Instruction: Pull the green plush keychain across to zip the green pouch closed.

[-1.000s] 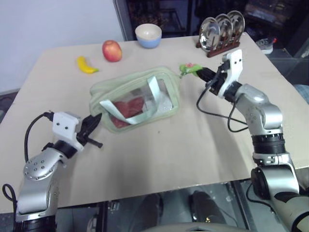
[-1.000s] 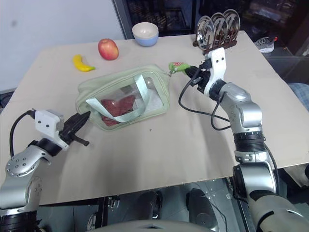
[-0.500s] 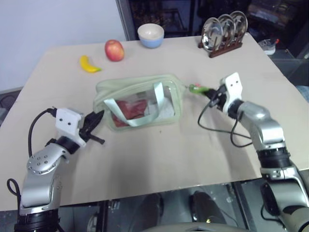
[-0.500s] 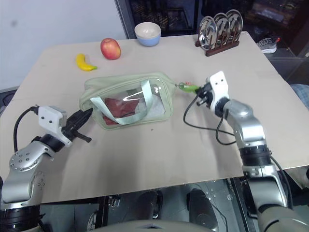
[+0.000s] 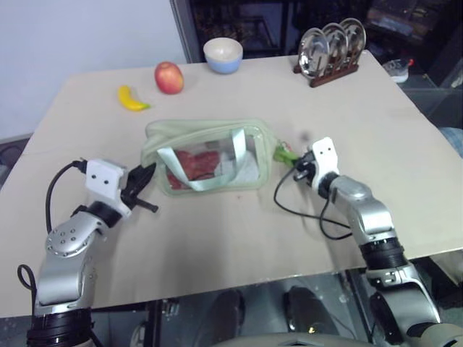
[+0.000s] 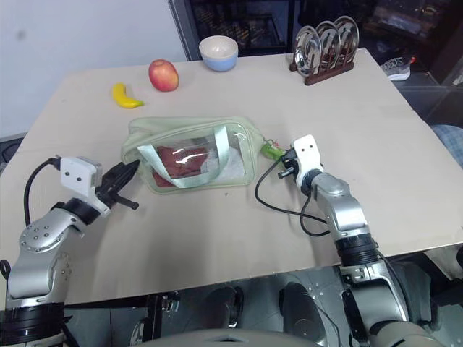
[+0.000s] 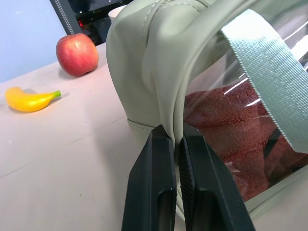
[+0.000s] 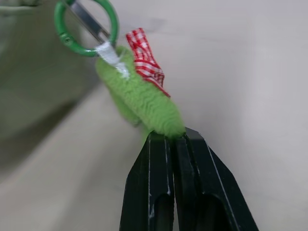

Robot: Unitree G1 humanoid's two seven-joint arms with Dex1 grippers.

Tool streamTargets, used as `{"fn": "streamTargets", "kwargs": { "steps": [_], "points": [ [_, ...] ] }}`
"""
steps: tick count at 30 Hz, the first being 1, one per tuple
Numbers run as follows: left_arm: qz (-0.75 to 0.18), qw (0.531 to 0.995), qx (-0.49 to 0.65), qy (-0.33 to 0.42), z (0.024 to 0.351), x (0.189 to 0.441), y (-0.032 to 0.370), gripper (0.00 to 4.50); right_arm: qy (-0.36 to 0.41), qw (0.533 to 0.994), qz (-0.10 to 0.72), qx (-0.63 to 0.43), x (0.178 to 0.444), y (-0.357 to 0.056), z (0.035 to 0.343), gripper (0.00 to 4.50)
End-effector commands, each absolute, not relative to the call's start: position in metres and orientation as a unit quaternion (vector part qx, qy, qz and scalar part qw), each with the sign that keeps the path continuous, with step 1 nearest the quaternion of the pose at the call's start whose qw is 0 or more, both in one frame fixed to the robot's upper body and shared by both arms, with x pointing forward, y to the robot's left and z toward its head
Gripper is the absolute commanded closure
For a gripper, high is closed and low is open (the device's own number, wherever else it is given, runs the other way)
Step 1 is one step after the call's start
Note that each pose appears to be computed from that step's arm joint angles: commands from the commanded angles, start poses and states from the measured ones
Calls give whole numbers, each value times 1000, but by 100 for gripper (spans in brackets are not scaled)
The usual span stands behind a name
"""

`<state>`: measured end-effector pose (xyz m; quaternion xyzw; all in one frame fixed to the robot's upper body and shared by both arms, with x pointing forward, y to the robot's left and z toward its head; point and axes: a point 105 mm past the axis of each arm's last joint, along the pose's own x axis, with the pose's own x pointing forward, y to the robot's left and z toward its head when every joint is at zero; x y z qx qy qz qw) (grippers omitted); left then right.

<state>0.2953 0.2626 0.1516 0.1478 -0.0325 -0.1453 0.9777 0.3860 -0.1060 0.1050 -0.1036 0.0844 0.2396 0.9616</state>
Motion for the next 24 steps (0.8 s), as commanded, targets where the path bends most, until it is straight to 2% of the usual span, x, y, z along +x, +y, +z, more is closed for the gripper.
{"fn": "streamTargets", "kwargs": {
  "steps": [1,5,9,13,15,17,20,23,24],
  "points": [
    [-94,984,152,-15,145,294,285,450,114,950,237,-169,380,-115,82,443],
    [-90,985,148,-24,147,295,284,450,70,914,312,-248,367,-92,84,443],
    [-82,986,139,-38,150,296,284,450,48,873,348,-339,359,-88,78,443],
    [-88,986,136,-50,152,295,279,450,39,874,339,-346,363,-94,80,443],
    [-99,984,135,-60,155,295,273,450,18,900,316,-298,370,-96,97,443],
    [-122,979,141,-79,162,295,261,450,-25,932,264,-248,388,-108,132,443],
    [-143,975,139,-99,169,298,245,450,-62,949,218,-220,406,-125,164,443],
    [-152,973,138,-108,171,304,229,450,-79,947,212,-229,419,-133,180,366],
    [-151,972,142,-109,171,307,225,450,-83,945,212,-233,422,-134,183,328]
  ]
}}
